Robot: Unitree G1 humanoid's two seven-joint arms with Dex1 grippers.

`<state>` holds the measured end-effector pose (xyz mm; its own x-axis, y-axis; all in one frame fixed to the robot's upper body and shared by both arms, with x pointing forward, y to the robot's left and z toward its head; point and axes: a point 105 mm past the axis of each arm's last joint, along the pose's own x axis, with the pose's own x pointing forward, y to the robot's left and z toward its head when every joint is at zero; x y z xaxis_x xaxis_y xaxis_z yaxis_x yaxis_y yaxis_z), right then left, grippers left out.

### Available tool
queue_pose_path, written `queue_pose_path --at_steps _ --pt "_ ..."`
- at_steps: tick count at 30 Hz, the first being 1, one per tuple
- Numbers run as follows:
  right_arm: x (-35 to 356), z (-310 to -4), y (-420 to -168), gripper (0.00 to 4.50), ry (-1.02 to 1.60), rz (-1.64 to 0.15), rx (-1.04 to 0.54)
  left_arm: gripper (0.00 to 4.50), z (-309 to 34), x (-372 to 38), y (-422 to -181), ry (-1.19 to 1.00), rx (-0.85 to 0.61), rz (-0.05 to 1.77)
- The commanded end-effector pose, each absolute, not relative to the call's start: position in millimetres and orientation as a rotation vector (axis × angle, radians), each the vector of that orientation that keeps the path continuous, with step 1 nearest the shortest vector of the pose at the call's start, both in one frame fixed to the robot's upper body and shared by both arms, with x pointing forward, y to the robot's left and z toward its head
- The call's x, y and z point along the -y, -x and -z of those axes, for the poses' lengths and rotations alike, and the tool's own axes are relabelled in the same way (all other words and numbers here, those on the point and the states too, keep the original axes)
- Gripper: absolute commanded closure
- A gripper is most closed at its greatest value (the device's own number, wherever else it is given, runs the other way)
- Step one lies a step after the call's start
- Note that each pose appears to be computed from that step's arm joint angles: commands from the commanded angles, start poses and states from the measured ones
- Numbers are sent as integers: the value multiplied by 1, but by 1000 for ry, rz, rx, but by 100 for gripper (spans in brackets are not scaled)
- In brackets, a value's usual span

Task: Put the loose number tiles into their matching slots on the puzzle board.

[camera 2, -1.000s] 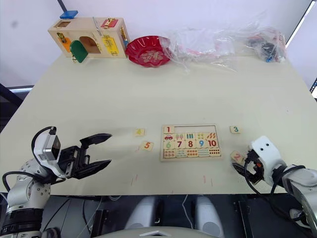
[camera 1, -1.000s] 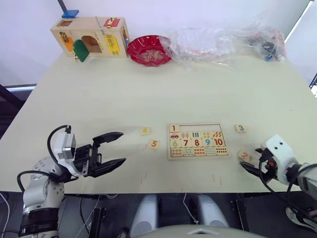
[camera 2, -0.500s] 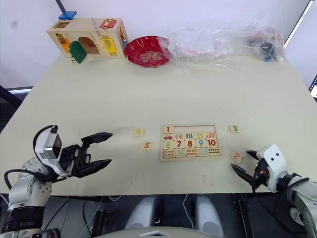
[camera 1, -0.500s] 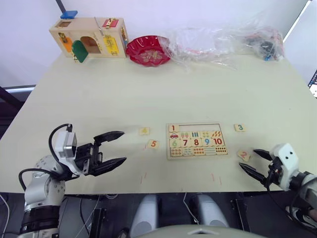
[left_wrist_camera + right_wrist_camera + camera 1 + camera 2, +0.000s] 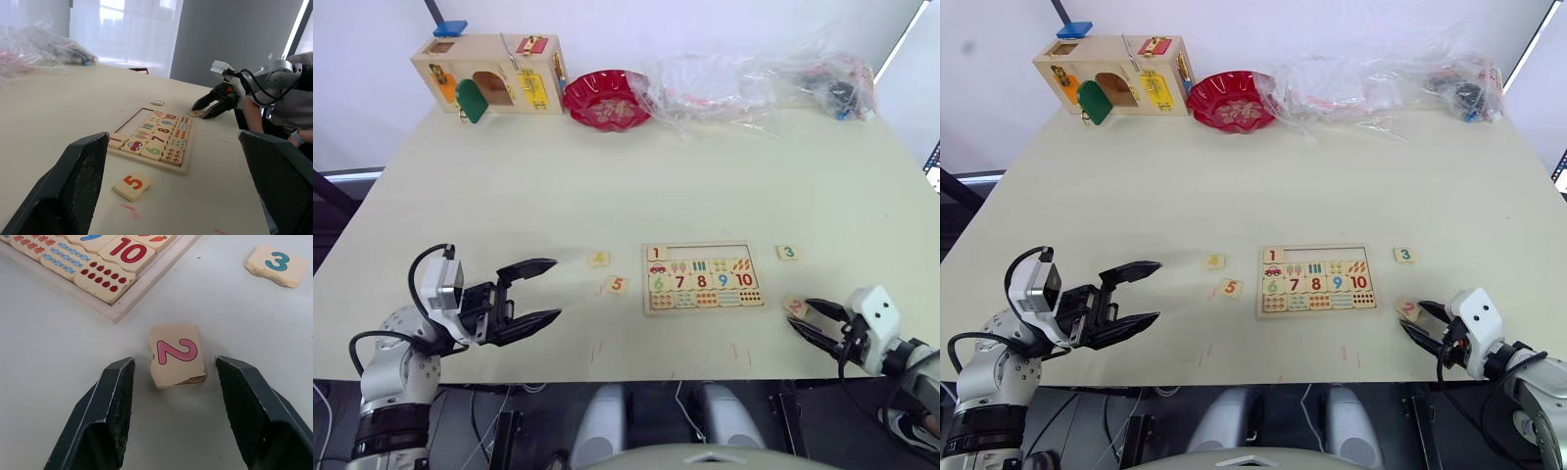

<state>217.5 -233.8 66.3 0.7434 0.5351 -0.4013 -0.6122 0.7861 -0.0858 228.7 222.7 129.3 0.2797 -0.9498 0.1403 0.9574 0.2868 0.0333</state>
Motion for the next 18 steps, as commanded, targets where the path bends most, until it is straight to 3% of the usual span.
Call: queue_pose_path --at_steps 1,4,9,14,18 --pt "234 -70 -217 191 220 -638 -359 0 -134 -225 -227 35 153 1299" --pt "234 -70 -217 191 219 -639 -359 0 -133 -225 -227 34 154 1301" --pt "233 -69 -217 362 225 -647 -366 0 -133 -225 -228 34 157 1302" --pt "229 -88 -222 361 311 -678 -328 0 -134 -225 -226 38 161 1304" --pt "214 -124 -232 361 394 -776 -291 0 -137 -225 -224 44 171 1311"
